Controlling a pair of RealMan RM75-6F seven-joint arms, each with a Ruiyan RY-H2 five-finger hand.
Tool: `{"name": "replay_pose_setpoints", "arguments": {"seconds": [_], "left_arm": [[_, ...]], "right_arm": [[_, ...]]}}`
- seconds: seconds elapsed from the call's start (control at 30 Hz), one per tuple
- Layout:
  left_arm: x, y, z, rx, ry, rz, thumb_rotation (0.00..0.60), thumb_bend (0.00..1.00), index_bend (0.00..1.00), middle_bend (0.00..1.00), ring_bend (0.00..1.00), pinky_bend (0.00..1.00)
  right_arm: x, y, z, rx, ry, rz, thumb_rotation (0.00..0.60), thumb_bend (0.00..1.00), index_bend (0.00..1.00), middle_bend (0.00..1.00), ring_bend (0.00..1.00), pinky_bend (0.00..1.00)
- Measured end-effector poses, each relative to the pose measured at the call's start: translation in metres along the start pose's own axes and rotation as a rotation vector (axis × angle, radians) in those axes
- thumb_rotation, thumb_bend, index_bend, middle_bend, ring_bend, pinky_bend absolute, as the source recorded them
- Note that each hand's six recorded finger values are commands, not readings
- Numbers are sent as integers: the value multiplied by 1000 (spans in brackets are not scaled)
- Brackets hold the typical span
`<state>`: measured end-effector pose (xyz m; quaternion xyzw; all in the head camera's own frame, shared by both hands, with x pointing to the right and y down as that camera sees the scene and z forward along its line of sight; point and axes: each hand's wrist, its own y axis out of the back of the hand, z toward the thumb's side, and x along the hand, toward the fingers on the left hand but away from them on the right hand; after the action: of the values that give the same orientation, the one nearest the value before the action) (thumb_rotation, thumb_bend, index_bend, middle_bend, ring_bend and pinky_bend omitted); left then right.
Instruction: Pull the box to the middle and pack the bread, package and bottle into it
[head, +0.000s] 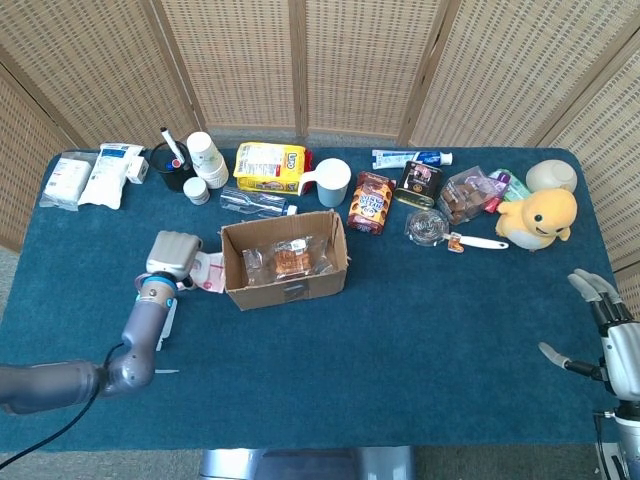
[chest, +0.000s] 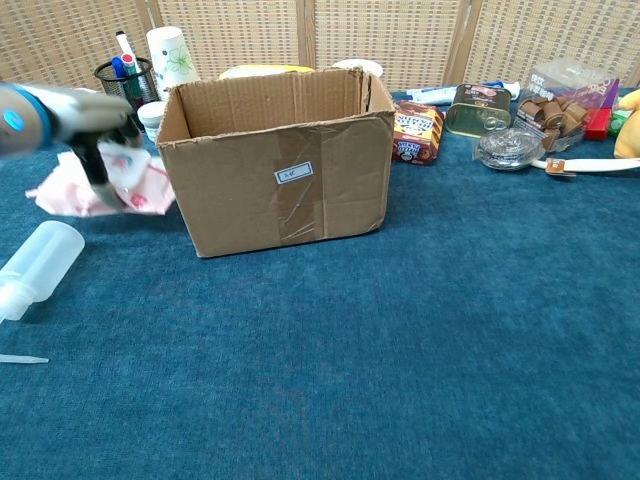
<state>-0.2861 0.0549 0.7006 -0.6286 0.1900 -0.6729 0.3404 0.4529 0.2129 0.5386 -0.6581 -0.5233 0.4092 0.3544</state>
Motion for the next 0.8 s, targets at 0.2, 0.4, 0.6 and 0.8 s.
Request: {"name": "replay_pose_setpoints", "arguments": {"seconds": [0.2, 0.4, 0.6, 0.8], "left_arm": [[-20, 39, -30, -74, 0, 50, 600, 83, 580, 566, 472, 696], [-45, 82, -56, -182, -5, 102, 600, 83, 580, 568, 472, 696], [-65, 120, -53, -297, -73, 171, 600, 84, 583, 570, 472, 695], [-70, 135, -24, -337, -156, 201, 600, 82, 577, 563, 472, 690]], "right_arm": [[1, -2, 3, 1, 9, 5, 600, 0, 122, 128, 102, 288], [1, -3, 5, 0, 14, 8, 600, 0, 121, 128, 102, 288], [1, -4, 6, 1, 17, 12, 600, 0, 122, 128, 102, 288], [1, -5, 7, 1, 18, 15, 600, 0, 122, 128, 102, 288]]}}
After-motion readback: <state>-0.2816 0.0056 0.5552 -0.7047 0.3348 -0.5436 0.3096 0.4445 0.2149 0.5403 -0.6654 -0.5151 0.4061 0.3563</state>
